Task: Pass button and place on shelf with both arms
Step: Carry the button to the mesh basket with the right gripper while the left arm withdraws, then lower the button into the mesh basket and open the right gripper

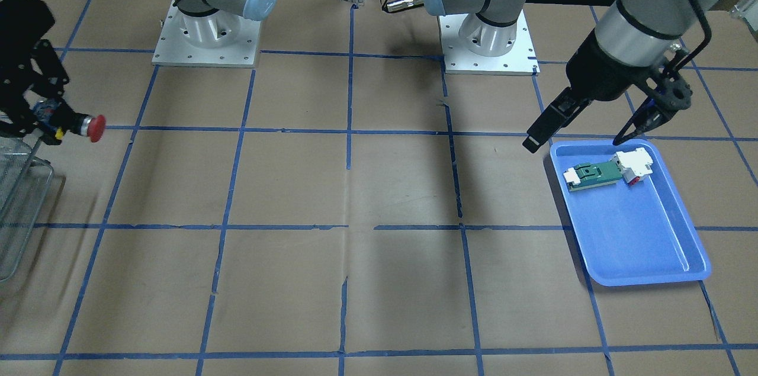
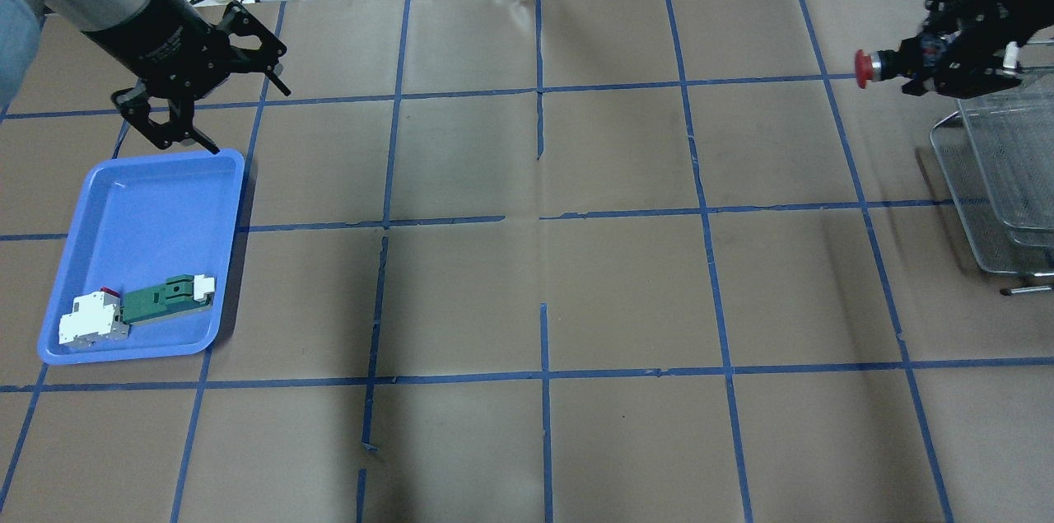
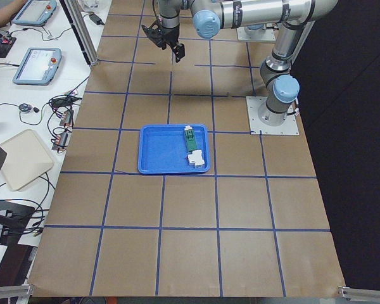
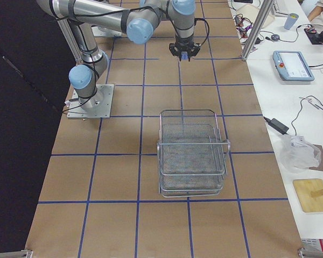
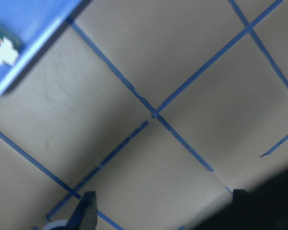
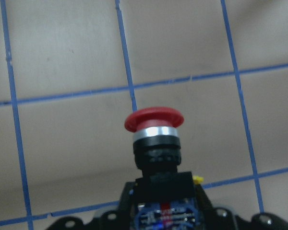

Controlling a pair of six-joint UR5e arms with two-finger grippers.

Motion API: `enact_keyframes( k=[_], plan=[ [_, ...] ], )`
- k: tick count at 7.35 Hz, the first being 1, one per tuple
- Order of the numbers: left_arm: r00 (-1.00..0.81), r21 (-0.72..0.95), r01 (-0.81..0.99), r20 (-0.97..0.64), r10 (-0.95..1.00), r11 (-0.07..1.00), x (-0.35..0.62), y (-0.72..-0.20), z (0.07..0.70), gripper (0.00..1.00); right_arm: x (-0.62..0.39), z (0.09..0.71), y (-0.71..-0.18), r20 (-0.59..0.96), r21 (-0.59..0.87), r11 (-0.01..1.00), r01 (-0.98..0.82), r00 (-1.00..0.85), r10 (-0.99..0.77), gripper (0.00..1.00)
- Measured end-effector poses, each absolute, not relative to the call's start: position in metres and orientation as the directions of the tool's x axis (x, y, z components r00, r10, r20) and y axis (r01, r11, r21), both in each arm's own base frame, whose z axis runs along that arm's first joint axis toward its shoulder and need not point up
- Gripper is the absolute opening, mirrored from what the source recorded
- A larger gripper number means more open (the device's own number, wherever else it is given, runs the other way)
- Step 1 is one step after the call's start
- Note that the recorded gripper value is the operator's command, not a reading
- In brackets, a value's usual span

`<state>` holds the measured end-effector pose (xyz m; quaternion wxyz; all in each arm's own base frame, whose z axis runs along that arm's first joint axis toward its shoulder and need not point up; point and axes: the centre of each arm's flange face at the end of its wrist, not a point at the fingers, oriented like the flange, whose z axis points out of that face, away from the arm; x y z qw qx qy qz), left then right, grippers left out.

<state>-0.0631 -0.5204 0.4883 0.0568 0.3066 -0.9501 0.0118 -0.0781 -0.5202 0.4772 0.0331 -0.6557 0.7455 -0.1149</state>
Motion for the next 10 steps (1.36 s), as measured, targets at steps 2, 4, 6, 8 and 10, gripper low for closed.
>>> enact_keyframes(
  k=[2,4,6,8,10],
  plan=[
    [-0.923,-0.040,-0.377,0.095,-0.372,0.925,-0.069,-0.501,0.529,1.00,-0.169,0.439,-0.524,0.091,-0.238,0.084,-0.968,-0.108,-0.990,0.23],
    [-0.966,-0.007,-0.259,0.017,-0.258,0.966,-0.074,-0.495,0.516,1.00,-0.242,0.404,-0.521,0.079,-0.260,0.084,-0.962,-0.108,-0.991,0.23],
    [-1.000,0.049,-0.017,0.025,-0.018,0.999,-0.101,-0.481,0.493,1.00,-0.275,0.386,-0.520,0.090,-0.248,0.054,-0.967,-0.078,-0.993,0.31],
    [-0.993,0.087,0.116,0.014,0.115,0.989,-0.115,-0.462,0.474,1.00,-0.290,0.370,-0.524,0.096,-0.234,0.056,-0.971,-0.080,-0.992,0.45],
    [-0.979,0.090,0.206,0.011,0.206,0.974,-0.112,-0.455,0.471,1.00,-0.306,0.351,-0.529,0.093,-0.234,0.080,-0.969,-0.105,-0.990,1.00]
  ],
)
